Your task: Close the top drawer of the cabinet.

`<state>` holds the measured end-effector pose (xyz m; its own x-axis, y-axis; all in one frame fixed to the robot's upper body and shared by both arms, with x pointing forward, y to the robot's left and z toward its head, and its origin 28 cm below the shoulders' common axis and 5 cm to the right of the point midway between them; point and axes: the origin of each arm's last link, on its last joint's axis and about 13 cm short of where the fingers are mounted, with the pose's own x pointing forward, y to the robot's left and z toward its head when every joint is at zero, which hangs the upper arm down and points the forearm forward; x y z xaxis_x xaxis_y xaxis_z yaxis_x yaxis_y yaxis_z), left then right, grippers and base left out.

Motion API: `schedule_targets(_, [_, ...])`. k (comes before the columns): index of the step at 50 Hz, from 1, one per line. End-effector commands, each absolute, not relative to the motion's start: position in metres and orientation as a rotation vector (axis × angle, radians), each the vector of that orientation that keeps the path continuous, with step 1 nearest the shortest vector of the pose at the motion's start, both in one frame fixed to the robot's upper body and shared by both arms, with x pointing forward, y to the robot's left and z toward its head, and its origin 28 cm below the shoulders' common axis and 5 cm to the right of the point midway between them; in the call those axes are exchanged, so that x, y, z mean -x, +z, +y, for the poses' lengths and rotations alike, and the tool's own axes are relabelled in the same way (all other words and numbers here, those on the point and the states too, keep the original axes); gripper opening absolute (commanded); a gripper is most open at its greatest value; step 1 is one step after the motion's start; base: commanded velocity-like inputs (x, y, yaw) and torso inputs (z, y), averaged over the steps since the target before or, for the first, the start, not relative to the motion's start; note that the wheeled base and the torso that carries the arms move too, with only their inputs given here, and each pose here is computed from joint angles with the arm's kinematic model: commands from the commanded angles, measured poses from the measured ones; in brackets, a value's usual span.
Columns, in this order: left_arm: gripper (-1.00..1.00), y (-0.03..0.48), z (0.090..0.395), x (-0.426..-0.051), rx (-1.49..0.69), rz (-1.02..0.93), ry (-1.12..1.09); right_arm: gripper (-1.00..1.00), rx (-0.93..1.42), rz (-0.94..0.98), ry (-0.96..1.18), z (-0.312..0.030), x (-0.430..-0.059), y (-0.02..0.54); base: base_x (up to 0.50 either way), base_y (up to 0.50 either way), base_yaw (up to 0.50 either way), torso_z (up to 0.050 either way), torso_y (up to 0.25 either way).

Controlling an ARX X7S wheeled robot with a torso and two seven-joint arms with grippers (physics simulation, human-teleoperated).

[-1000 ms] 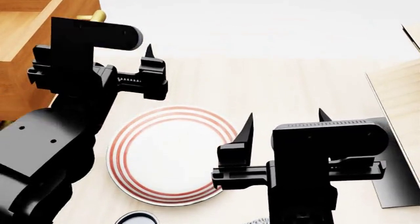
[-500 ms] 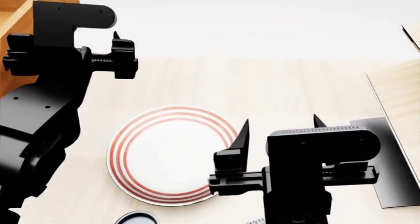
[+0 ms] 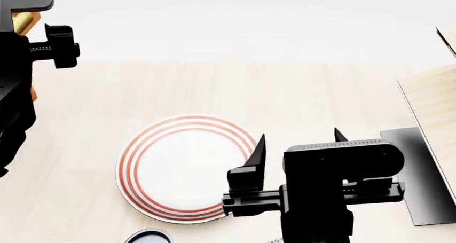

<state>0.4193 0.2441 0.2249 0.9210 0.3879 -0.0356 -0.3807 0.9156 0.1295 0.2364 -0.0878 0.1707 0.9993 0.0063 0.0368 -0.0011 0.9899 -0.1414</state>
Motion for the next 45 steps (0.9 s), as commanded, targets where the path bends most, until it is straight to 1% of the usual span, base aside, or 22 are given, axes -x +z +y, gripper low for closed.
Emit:
schedule_targets(1, [1.0,0.226,0.281,-0.422,-0.125,0.098,0.55,1.0,0.146,-0.035,0.009,-0.086,-0.237,0.169,0.0,0.0,0.0,0.0,0.0])
schedule_targets(6, [1.0,0.225,0.29,-0.423,-0.144,0.109,0.595,1.0,0.149,-0.029,0.011,-0.086,-0.238,0.167,0.0,0.0,0.0,0.0,0.0])
schedule_targets(7, [1.0,0.222,0.296,-0.422,-0.14,0.13,0.63,1.0,0.15,-0.027,0.012,-0.087,-0.238,0.168,0.0,0.0,0.0,0.0,0.0])
schedule_targets(12, [1.0,0.219,0.302,-0.423,-0.138,0.149,0.667,1.0,0.151,-0.026,0.01,-0.088,-0.238,0.168,0.0,0.0,0.0,0.0,0.0])
schedule_targets(13, [1.0,0.208,0.321,-0.416,-0.118,0.232,0.805,1.0,0.159,-0.01,0.014,-0.088,-0.24,0.162,0.0,0.0,0.0,0.0,0.0])
schedule_targets(45, [1.0,0.209,0.321,-0.416,-0.122,0.238,0.8,1.0,0.162,-0.008,0.014,-0.087,-0.242,0.162,0.0,0.0,0.0,0.0,0.0])
